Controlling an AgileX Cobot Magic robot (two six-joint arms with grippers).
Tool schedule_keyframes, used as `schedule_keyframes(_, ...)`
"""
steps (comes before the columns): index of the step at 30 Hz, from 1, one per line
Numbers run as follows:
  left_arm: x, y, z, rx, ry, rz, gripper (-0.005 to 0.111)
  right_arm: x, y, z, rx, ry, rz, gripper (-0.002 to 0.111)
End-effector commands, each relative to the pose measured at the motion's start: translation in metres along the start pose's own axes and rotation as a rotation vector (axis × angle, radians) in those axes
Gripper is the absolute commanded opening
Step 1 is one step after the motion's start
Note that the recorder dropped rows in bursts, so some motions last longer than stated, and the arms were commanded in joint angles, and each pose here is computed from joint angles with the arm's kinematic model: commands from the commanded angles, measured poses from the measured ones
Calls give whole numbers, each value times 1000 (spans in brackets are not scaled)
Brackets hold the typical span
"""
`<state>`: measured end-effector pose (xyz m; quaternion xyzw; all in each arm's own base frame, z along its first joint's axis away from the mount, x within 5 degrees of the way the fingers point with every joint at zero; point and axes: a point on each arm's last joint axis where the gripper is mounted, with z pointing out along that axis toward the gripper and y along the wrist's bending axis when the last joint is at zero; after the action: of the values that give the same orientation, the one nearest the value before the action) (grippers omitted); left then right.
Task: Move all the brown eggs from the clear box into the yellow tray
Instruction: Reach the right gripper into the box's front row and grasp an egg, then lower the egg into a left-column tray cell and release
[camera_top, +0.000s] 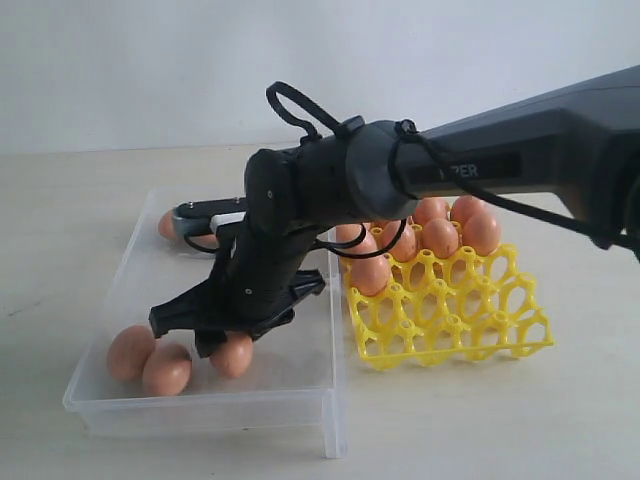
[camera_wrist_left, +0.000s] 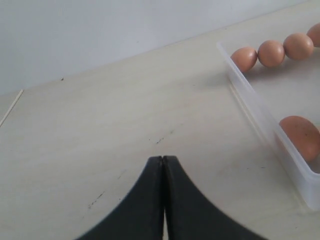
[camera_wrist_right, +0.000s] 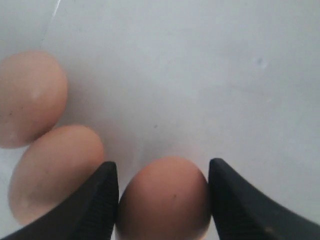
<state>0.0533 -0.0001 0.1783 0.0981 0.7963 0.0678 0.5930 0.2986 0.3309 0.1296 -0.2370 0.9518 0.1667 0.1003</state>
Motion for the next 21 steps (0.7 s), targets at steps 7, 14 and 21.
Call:
schedule_keyframes(7,-2,0,-1,-2,-18,-5,0,22,-38,-75,71,-676,-226,0)
schedule_keyframes(14,-2,0,-1,-2,-18,-5,0,45,-101,-107,185,-804,-134,0)
schedule_keyframes(21,-2,0,-1,-2,-18,-5,0,64,-148,-104,275,-795,-32,0)
